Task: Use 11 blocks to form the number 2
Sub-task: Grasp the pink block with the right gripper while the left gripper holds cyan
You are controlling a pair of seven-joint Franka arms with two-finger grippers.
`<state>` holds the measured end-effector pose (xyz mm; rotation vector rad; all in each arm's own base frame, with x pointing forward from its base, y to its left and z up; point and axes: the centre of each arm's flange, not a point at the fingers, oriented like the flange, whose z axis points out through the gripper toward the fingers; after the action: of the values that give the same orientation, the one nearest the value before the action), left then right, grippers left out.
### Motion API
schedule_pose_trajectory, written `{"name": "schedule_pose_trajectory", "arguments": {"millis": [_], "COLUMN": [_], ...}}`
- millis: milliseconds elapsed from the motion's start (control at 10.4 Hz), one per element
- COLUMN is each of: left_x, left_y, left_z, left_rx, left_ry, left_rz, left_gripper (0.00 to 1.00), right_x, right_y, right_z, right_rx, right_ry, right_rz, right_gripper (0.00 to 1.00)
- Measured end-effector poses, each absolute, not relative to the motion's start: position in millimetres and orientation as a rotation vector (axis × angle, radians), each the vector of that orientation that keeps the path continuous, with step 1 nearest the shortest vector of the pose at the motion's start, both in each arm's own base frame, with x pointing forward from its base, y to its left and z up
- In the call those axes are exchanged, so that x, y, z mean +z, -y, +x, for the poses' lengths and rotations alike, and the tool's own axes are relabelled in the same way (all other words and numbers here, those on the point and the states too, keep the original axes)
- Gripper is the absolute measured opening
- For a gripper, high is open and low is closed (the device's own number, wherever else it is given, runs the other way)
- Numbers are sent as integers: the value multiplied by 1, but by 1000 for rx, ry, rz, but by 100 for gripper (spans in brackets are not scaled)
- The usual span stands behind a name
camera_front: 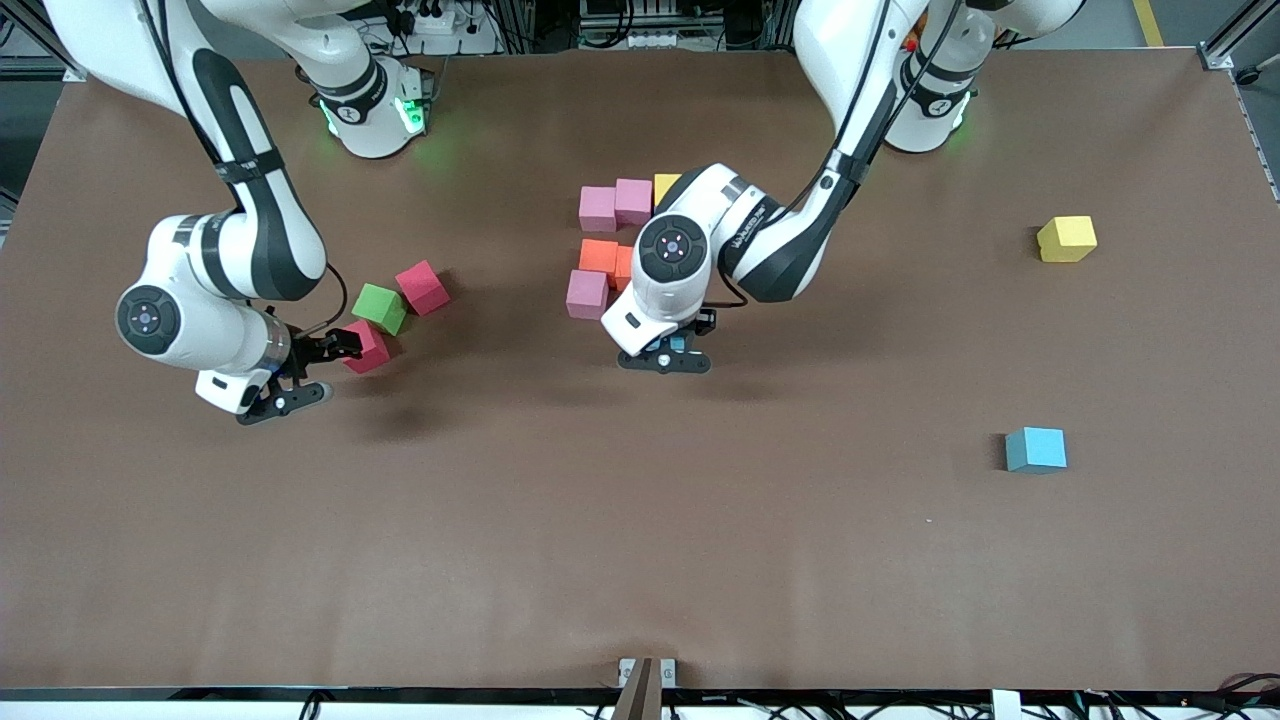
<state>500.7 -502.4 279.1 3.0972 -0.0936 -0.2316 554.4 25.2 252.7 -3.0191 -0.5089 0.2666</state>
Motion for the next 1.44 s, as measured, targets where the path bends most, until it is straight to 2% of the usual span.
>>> {"name": "schedule_pose_trajectory", "arguments": {"millis": [384,959,1247,1439], "left_x": [276,271,263,253], "left_y": [519,540,550,556], "left_z": [507,500,501,499], "left_rx": [-284,-250,-161,-125], "left_ry": [-49,-64,-60,-53], "left_rz": [3002,2957,2935,2929], "left_gripper": [56,56,56,56], "right_x": [212,182,181,188], "right_y": [-23,-20,-18,-18], "right_z": [522,513,515,523], "right_rx": [260,256,240,207], "right_ry": [456,501,546,563], "right_rz": [-2991,-2900,-2892,-2894], "right_gripper": [100,100,60,59]}}
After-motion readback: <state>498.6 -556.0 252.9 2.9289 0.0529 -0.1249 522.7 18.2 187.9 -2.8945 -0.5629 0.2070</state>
